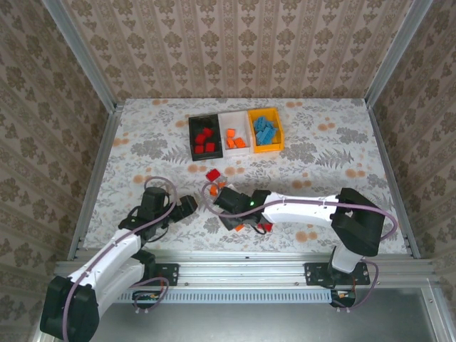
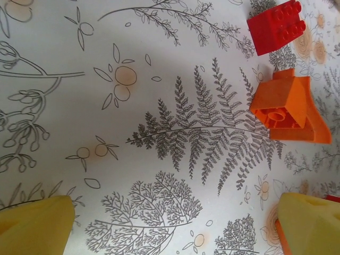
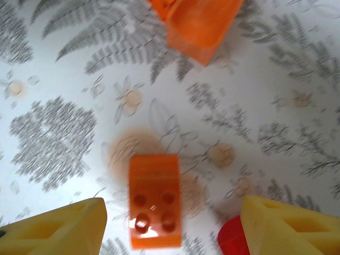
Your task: Sort the legos into containers by color
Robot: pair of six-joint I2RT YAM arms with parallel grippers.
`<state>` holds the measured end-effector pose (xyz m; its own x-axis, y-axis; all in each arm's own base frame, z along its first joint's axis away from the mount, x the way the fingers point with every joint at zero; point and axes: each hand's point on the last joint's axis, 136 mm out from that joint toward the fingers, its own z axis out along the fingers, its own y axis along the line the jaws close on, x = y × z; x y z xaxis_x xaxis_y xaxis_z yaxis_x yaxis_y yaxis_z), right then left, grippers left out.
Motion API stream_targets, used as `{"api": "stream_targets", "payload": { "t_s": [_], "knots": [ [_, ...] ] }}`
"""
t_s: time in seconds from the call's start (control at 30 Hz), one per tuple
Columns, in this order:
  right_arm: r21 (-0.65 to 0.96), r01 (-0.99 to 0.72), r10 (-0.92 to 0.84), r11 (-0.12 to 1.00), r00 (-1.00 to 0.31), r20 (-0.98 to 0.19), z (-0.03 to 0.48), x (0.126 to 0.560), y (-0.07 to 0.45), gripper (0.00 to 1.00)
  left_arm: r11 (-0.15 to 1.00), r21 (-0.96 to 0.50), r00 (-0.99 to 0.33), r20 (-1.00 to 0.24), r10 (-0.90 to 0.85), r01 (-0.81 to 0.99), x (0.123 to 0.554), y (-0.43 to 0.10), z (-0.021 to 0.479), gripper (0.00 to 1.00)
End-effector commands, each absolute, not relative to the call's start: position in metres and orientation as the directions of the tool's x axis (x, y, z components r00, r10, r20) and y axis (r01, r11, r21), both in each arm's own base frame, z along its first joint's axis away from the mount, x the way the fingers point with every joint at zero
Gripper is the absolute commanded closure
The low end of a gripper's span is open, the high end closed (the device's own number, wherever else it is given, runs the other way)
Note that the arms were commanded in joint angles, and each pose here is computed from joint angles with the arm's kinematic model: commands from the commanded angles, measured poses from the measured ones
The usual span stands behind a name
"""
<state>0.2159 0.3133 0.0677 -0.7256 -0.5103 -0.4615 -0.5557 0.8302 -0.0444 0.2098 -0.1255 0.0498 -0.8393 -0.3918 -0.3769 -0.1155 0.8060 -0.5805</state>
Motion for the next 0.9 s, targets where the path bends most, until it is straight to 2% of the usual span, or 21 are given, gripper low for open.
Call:
{"api": "stream_targets", "payload": {
  "t_s": [0.0,0.37,0.47,0.57,0.67,0.8,0.87],
  "knots": [
    [-0.009,-0.568,-0.516,0.823,-0.741,-0.429,0.065,0.202,0.313,0.31,0.769,-0.634,-0.832,-0.377,-0.406,-0.088,0.214,-0.137,0.058,0.0],
    [-0.039,-0.574,-0.545,0.818,-0.751,-0.373,0.03,0.204,0.32,0.36,0.746,-0.663,-0.842,-0.369,-0.393,-0.058,0.213,-0.146,0.063,0.0],
    [-0.053,-0.571,-0.548,0.819,-0.753,-0.363,0.024,0.206,0.318,0.4,0.75,-0.659,-0.841,-0.371,-0.394,-0.06,0.213,-0.145,0.063,0.0],
    [-0.074,-0.559,-0.544,0.826,-0.755,-0.366,0.023,0.209,0.315,0.51,0.753,-0.655,-0.838,-0.376,-0.396,-0.062,0.214,-0.144,0.063,0.0],
    [-0.083,-0.545,-0.53,0.834,-0.751,-0.394,0.031,0.214,0.314,0.6,0.755,-0.653,-0.837,-0.38,-0.393,-0.058,0.215,-0.144,0.065,0.0],
    [-0.1,-0.517,-0.493,0.85,-0.714,-0.497,0.07,0.233,0.313,0.64,0.771,-0.635,-0.834,-0.401,-0.379,-0.046,0.217,-0.142,0.071,0.0],
    [-0.058,-0.495,-0.441,0.867,-0.708,-0.552,0.093,0.254,0.315,0.65,0.778,-0.626,-0.827,-0.412,-0.382,-0.048,0.22,-0.139,0.075,0.0]
  ]
}}
